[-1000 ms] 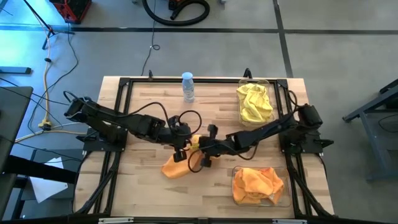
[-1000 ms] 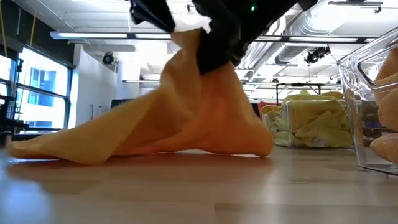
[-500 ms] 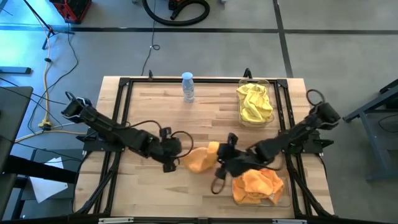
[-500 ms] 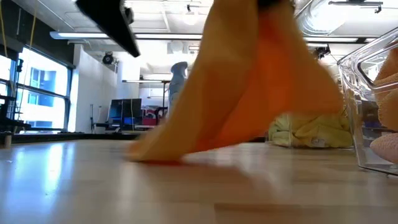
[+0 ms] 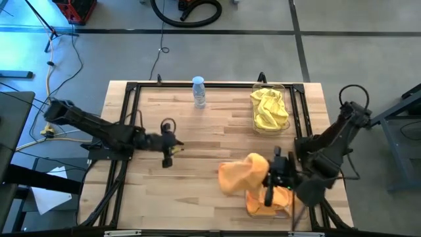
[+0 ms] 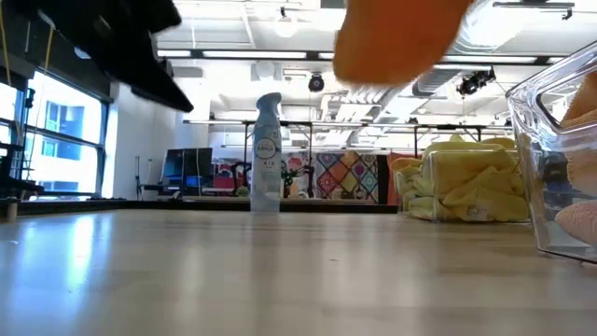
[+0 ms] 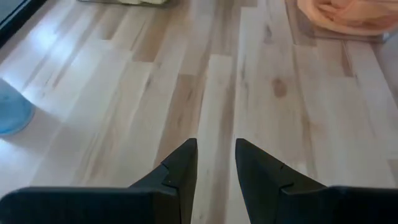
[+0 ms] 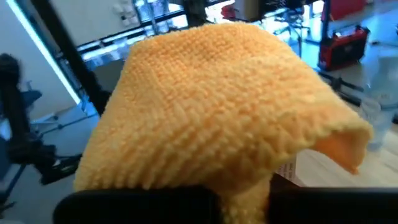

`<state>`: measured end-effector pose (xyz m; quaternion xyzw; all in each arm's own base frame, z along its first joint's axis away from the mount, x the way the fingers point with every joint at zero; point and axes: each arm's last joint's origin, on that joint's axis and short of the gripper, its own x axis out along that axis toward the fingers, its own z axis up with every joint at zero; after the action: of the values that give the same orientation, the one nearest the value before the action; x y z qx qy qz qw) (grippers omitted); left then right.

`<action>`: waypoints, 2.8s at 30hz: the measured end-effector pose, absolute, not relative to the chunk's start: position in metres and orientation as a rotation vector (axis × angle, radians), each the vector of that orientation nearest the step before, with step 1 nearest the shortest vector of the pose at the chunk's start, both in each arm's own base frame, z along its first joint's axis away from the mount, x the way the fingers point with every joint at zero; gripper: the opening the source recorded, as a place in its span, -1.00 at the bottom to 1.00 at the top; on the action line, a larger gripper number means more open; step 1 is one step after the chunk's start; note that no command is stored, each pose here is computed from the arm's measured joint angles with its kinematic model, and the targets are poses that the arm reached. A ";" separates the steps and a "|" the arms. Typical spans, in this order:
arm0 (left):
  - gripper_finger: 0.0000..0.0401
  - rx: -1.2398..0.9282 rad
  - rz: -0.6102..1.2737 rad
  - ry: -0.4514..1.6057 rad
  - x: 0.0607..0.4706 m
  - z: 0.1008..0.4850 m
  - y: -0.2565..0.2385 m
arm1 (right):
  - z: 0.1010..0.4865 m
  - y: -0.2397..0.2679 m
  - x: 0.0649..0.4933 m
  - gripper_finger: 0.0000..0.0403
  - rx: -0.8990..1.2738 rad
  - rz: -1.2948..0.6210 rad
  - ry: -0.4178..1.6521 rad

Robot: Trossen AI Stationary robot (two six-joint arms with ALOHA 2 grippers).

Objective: Sort microfiber towel by color & place in baskets
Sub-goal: Put the orange microfiber cloth into the bottom transparent bin

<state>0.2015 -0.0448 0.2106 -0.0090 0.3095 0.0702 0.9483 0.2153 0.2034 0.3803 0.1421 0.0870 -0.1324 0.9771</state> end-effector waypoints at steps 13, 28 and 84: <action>-0.51 -0.171 0.100 0.645 0.187 0.178 -0.010 | 0.423 0.236 0.191 -1.00 0.477 -0.413 0.656; -0.51 -0.206 0.097 0.598 0.190 0.181 -0.010 | 0.384 0.232 0.181 -1.00 0.725 -0.477 1.200; -0.51 -0.225 0.005 0.591 0.188 0.183 -0.031 | 0.167 0.259 0.187 -1.00 1.024 -0.987 1.324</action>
<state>0.1883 -0.0315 0.1827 -0.1105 0.2905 0.0023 0.9505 0.1869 0.2594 0.1670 0.4350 0.5625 -0.4196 0.5642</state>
